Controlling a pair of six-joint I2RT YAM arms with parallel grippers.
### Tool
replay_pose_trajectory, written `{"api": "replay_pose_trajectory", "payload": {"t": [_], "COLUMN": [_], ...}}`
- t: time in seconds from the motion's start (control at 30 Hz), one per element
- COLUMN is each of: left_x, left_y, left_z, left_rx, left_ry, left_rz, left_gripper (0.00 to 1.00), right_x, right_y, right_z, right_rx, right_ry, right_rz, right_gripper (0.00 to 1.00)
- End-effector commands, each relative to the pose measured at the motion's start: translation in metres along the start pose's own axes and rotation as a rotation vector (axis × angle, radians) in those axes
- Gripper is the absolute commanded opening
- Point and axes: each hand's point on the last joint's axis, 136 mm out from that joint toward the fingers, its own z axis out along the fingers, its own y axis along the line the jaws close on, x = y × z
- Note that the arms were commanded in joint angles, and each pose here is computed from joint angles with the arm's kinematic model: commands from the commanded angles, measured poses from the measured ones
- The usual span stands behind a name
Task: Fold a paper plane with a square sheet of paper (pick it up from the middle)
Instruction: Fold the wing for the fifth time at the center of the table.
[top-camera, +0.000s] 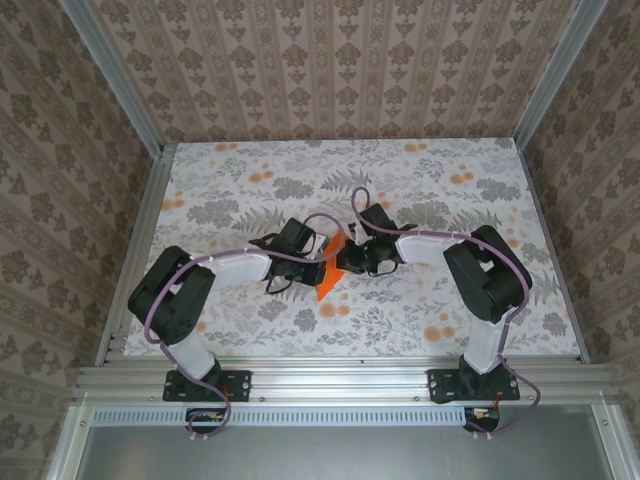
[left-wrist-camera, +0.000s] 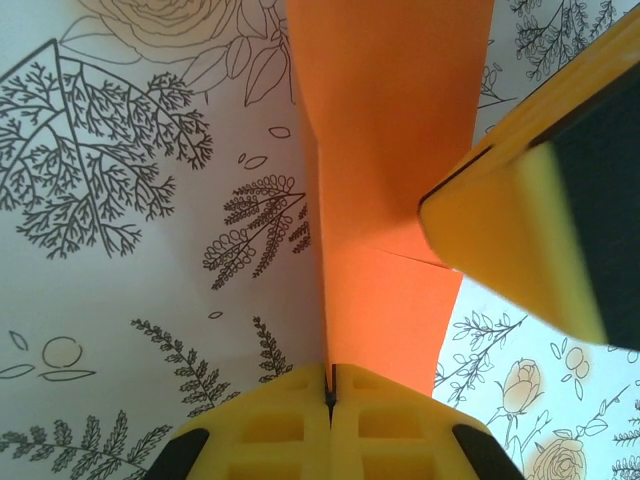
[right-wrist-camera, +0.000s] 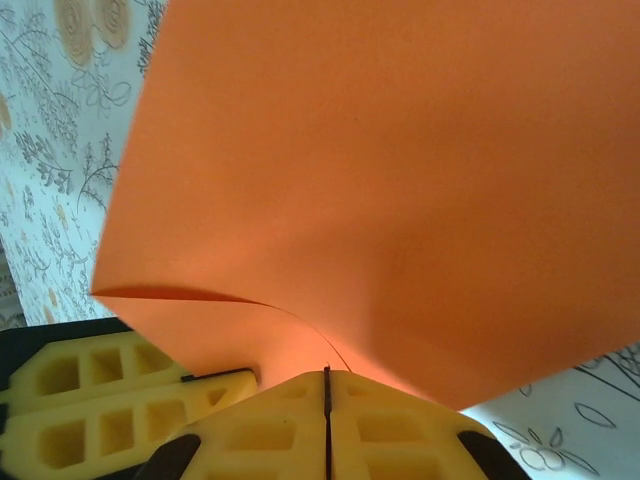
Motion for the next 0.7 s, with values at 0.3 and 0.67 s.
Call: {"api": "replay_pose_trajectory", "payload": {"t": [0.3, 0.67], "left_x": [-0.014, 0.004], "left_y": [-0.007, -0.012], "left_z": [-0.004, -0.011], "left_rx": [0.026, 0.119], "left_ry": [-0.057, -0.141], "left_rz": [-0.030, -0.230], "left_gripper": [0.09, 0.22], "right_x": [0.016, 0.021], "right_y": [-0.023, -0.048], "right_z": [0.021, 0.024], "right_rx": [0.053, 0.159], "right_ry": [0.076, 0.073], "right_rz": [0.075, 0.162], "right_gripper": [0.09, 0.08]}}
